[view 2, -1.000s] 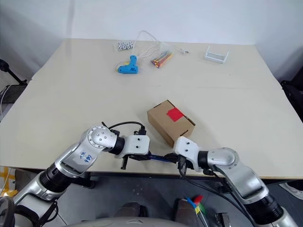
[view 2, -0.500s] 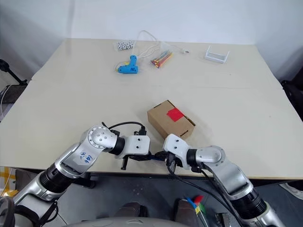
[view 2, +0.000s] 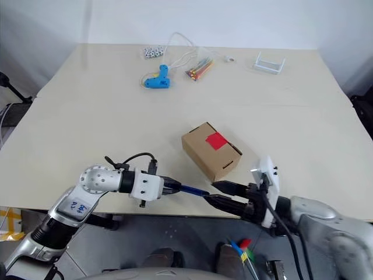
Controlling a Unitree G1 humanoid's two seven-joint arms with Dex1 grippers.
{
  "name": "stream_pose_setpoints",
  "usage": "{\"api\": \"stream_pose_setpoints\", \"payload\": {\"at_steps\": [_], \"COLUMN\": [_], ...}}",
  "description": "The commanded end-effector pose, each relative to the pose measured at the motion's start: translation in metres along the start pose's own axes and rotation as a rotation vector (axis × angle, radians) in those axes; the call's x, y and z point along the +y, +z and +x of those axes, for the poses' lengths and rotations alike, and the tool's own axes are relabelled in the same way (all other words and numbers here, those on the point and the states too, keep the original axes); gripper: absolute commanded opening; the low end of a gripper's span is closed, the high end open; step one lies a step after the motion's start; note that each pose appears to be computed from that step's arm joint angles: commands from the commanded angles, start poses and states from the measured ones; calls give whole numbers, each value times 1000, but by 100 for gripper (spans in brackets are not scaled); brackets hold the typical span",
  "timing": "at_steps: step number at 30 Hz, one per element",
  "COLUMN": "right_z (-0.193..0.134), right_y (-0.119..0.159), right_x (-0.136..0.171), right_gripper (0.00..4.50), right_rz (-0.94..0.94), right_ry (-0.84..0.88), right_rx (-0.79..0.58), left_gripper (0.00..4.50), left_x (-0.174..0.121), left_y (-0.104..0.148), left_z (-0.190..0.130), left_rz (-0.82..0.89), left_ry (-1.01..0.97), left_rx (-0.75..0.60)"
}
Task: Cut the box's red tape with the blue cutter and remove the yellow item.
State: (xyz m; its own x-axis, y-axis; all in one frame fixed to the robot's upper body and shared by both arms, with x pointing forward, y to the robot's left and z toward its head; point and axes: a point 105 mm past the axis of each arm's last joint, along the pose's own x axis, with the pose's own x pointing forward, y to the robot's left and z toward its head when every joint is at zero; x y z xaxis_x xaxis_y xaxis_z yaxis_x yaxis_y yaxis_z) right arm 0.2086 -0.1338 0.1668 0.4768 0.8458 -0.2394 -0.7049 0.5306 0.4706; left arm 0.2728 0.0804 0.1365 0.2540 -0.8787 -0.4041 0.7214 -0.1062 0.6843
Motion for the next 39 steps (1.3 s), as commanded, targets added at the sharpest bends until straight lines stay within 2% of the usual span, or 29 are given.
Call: {"api": "stream_pose_setpoints", "payload": {"at_steps": [1,2,3,14,22,39], "right_z": [1,4,7,36,41,44], "right_y": [13,12,11,20,19,24], "right_x": [18,22,25,15,13,11], "right_gripper": [405,441,446,446,184,184], "right_rz": [139,130,127,160,158,175], "right_ry": [-15,-10,-9,-82,-65,-35], "right_rx": [-19,-7,-3,-30,6,-6], "left_gripper": [41,41,41,41,41,41], "left_x": [18,23,27,29,32,28], "left_y": [16,21,25,43,44,43], "left_z": [-5,-6,-6,14,18,17], "left_rz": [83,92,101,164,162,166], "left_ry": [115,146,164,143,164,149], "left_rx": [-57,-75,-88,-133,-129,-122]}}
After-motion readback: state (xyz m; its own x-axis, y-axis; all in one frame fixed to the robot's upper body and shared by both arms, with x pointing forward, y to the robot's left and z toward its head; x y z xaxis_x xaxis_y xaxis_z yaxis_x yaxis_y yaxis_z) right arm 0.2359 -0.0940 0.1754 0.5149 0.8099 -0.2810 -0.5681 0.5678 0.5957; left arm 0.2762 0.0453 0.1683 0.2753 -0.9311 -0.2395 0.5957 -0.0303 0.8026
